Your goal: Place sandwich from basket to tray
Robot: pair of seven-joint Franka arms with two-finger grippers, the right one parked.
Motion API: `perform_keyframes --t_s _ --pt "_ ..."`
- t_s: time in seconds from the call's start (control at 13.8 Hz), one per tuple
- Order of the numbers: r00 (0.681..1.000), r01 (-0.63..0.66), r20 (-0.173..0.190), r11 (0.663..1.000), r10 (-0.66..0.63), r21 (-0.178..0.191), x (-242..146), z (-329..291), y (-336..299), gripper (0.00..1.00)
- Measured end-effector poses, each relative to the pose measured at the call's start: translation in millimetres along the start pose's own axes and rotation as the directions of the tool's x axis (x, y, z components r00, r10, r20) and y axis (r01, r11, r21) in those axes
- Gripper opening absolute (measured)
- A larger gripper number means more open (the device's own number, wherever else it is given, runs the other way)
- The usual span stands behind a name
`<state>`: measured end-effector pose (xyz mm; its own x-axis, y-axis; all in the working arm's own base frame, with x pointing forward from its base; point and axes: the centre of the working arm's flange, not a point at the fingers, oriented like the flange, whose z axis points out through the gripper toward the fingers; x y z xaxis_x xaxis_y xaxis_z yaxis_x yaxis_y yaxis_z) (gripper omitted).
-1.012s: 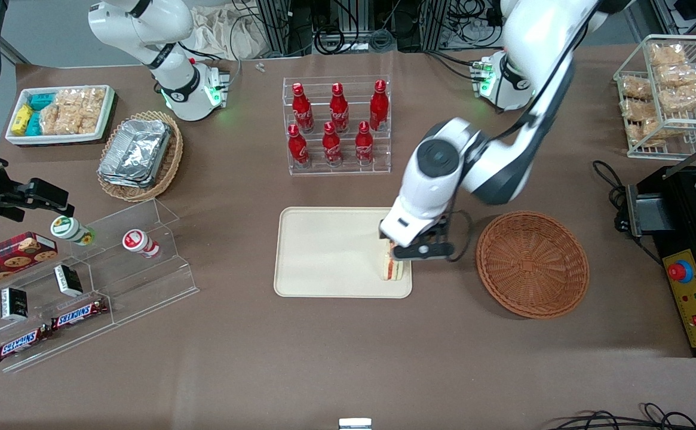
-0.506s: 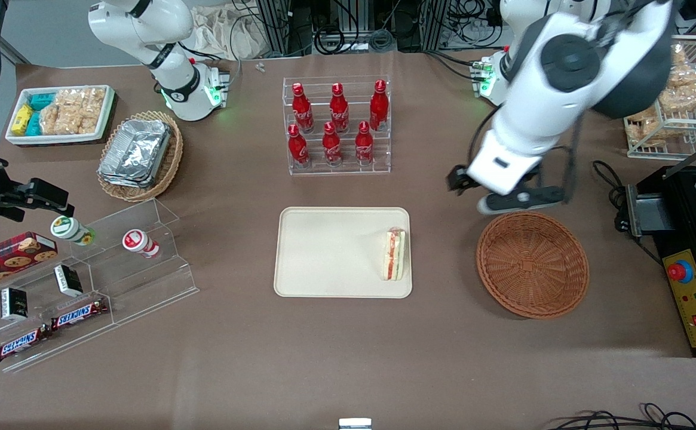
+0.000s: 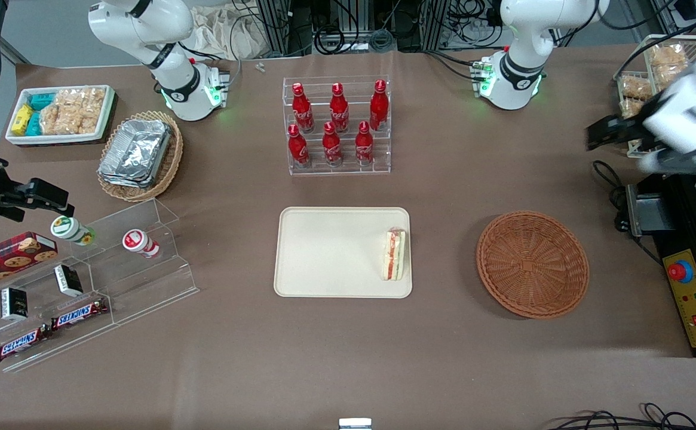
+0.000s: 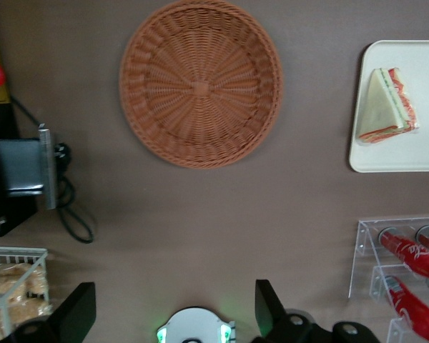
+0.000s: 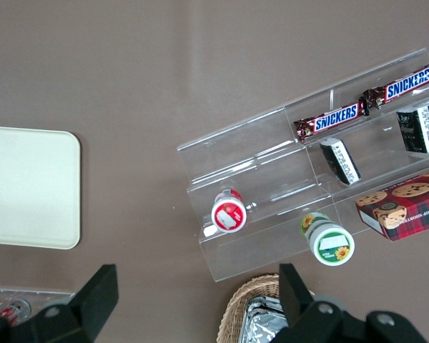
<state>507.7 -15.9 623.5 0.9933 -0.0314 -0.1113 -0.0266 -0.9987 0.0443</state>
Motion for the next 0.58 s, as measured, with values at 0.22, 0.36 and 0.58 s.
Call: perform_keyframes --t_s 0.22,0.36,0.58 --pt "1.0 -0.02 -0.015 1.0 0.02 0.001 -3 -7 5 1.0" --pt "1.0 -0.024 -0.013 1.0 0.024 0.006 5 -4 21 1.0" --pt "1.0 -0.028 0.003 0.999 0.028 0.046 14 5 42 1.0"
